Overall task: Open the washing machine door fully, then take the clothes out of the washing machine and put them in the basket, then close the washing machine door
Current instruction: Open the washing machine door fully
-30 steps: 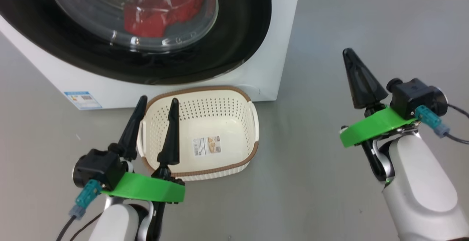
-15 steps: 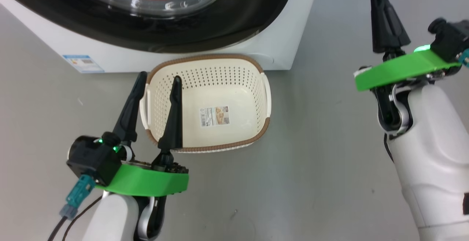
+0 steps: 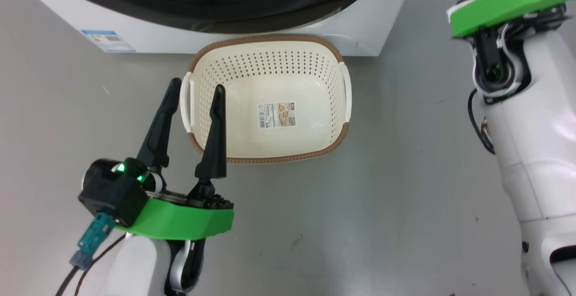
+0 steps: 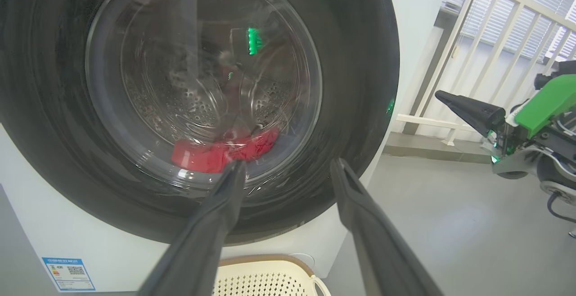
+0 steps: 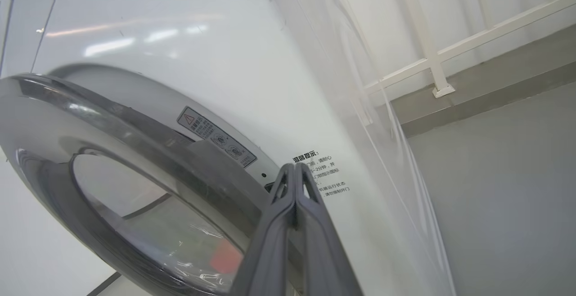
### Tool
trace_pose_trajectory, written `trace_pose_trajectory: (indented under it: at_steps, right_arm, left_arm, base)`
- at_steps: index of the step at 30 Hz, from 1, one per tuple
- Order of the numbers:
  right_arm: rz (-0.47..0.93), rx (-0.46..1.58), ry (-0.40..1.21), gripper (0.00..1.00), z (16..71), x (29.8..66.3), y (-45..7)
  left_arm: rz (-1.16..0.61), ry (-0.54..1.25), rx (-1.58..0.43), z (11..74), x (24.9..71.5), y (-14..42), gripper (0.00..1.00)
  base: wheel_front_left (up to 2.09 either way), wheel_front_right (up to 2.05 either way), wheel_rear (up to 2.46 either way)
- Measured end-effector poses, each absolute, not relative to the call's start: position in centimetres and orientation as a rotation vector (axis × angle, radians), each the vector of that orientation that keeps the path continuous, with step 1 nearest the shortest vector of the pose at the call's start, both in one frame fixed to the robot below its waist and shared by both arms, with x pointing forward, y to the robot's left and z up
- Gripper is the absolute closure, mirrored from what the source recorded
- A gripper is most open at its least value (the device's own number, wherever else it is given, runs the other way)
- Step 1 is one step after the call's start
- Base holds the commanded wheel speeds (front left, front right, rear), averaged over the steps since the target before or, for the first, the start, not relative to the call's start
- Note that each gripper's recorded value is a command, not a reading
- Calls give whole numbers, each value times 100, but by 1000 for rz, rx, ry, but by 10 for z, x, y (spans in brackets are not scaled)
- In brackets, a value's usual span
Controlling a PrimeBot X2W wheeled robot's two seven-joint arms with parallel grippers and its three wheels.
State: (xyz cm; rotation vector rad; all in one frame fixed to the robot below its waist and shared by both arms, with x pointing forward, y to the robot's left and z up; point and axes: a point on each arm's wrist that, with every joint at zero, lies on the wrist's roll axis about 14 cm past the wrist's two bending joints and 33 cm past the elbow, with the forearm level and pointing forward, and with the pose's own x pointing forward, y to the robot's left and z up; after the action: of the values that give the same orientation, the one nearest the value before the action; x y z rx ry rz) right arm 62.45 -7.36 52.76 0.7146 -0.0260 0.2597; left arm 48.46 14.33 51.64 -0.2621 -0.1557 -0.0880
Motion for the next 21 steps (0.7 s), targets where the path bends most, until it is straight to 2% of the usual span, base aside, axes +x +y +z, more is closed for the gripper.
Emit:
trace_pose_trajectory:
  at_steps: [8, 14, 21]
  right_arm:
    - [328, 872, 106, 100, 528, 650, -57]
    - [413, 966, 267, 100, 515, 657, -37]
    - [492, 1058, 371, 100, 515, 661, -19]
  left_arm:
    - [-80, -140, -251, 508, 489, 147, 0]
    - [-73, -120, -243, 500, 489, 150, 0]
    - [-63, -115, -231, 499, 490, 153, 0]
  base:
    - [0, 0, 0]
    - [0, 0, 0]
    - [0, 0, 0]
